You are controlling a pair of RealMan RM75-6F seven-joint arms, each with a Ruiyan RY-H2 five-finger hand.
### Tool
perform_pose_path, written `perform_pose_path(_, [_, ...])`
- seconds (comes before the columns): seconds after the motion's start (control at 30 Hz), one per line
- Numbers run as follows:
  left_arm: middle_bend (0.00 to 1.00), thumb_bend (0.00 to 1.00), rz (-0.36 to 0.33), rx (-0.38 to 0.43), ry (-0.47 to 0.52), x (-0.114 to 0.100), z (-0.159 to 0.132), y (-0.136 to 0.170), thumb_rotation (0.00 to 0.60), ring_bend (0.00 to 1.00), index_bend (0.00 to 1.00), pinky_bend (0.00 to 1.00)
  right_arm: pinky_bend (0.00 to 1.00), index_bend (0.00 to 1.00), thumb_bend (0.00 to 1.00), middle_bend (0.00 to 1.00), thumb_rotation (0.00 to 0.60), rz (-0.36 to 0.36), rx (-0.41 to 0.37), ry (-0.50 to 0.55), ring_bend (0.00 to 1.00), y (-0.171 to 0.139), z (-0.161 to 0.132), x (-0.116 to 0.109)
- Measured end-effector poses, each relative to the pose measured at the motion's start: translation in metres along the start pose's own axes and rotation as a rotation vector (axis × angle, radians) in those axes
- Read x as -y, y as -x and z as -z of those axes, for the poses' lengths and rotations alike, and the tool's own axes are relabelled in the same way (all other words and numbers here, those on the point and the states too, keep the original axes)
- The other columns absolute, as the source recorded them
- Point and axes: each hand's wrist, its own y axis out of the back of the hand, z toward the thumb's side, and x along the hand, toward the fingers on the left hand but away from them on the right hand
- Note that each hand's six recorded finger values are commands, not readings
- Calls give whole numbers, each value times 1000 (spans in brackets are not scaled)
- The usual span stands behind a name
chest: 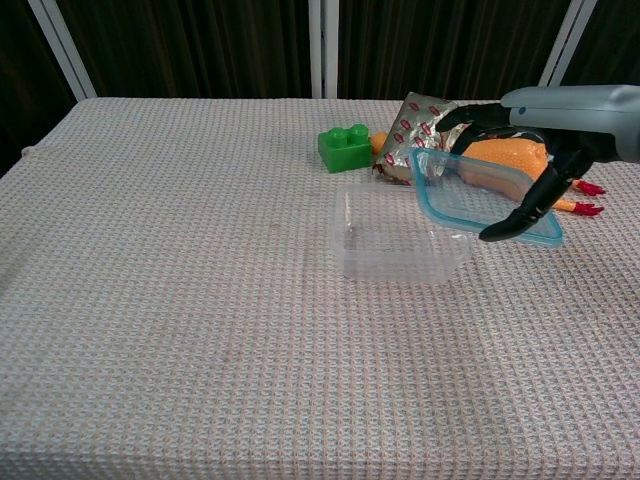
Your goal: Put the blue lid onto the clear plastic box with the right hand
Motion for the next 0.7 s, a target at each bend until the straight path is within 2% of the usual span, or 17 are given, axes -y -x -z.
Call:
perform_pose_path(0.3, [55, 142, 2, -1, 13, 3, 5, -2, 600, 0, 65, 0, 0, 0, 160, 262, 600, -21, 29, -21, 0, 23, -44, 13])
perform_pose_path(0.7, [54, 142, 4, -3, 23, 7, 8, -4, 600, 0, 65, 0, 0, 0, 162, 259, 600, -30, 37, -48, 0, 38, -60, 25])
